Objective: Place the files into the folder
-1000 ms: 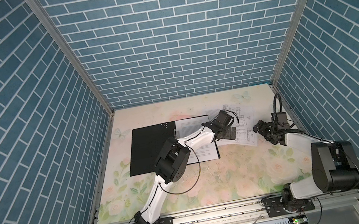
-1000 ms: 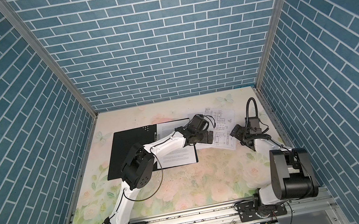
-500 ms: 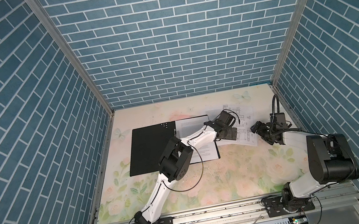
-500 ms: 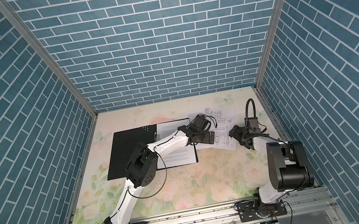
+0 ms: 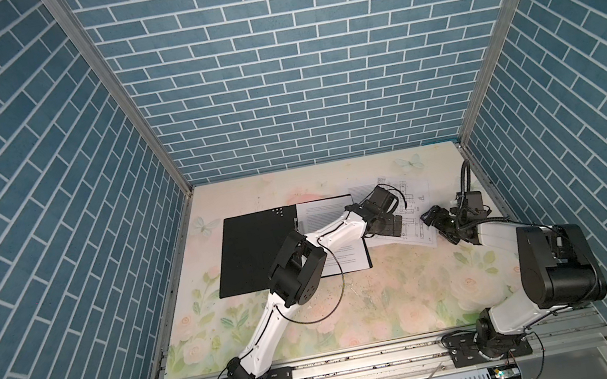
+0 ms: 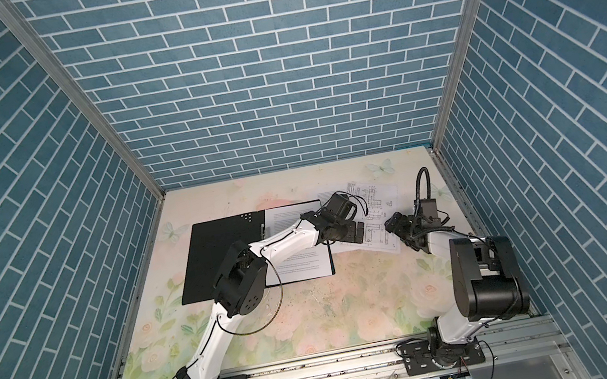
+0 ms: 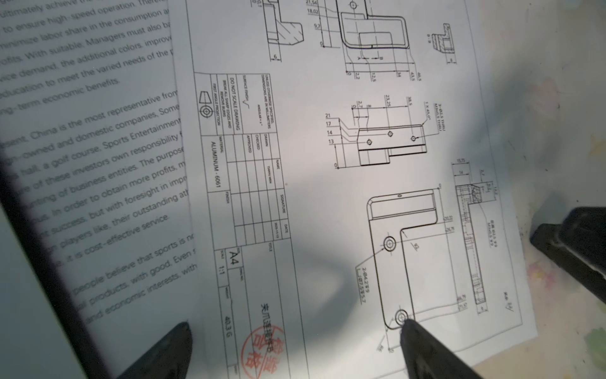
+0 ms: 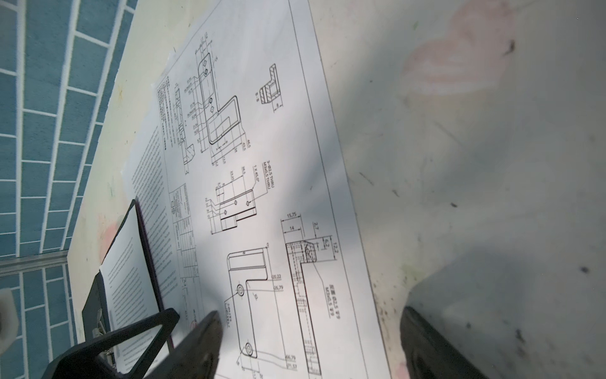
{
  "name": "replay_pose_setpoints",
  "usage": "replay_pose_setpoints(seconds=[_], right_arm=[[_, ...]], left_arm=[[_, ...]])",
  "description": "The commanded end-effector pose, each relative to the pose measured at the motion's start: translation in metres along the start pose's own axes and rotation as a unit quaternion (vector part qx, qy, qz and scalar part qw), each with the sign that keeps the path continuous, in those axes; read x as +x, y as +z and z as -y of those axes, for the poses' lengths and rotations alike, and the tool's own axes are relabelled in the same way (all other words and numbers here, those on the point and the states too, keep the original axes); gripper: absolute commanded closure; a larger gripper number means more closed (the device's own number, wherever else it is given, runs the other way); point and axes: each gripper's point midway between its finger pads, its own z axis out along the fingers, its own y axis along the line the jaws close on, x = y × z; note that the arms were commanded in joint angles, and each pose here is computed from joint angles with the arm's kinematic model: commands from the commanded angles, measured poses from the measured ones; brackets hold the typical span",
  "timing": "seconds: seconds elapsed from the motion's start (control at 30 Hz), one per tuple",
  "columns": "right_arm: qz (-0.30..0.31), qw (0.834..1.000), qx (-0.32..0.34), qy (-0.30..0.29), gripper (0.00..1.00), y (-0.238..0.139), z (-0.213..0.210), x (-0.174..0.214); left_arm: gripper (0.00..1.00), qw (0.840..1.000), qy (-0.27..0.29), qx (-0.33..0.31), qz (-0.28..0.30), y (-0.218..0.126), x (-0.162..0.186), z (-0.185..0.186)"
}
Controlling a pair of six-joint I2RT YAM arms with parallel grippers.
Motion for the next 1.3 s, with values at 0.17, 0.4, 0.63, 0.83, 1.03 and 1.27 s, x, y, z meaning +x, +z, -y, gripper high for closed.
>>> replay_pose_setpoints(seconds=[0.17, 0.4, 0.63, 0.83, 1.03, 1.27], right_arm=[[-0.042, 0.997, 0.047, 0.041, 0.16, -0.017, 0.032, 0.043], [-0.022, 0.996, 0.069, 0.042, 0.16, -0.044, 0.042, 0.051], [-0.015, 0.996, 0.071, 0.044, 0.15, -0.052, 0.046, 0.056], [-0.025, 0.996, 0.065, 0.052, 0.15, -0.043, 0.046, 0.052], [-0.040, 0.996, 0.039, 0.066, 0.15, -0.033, 0.039, 0.052], [-0.054, 0.996, 0.022, 0.070, 0.16, -0.028, 0.035, 0.056]], left_arm=[[0.00, 0.997, 0.023, 0.042, -0.062, 0.023, 0.047, 0.034], [0.00, 0.995, 0.038, 0.058, -0.078, 0.024, 0.066, 0.051], [0.00, 0.994, 0.039, 0.064, -0.075, 0.017, 0.071, 0.054], [0.00, 0.994, 0.039, 0.081, -0.067, 0.011, 0.071, 0.058], [0.00, 0.993, 0.033, 0.098, -0.059, 0.011, 0.072, 0.061], [0.00, 0.992, 0.024, 0.116, -0.049, 0.011, 0.068, 0.068]])
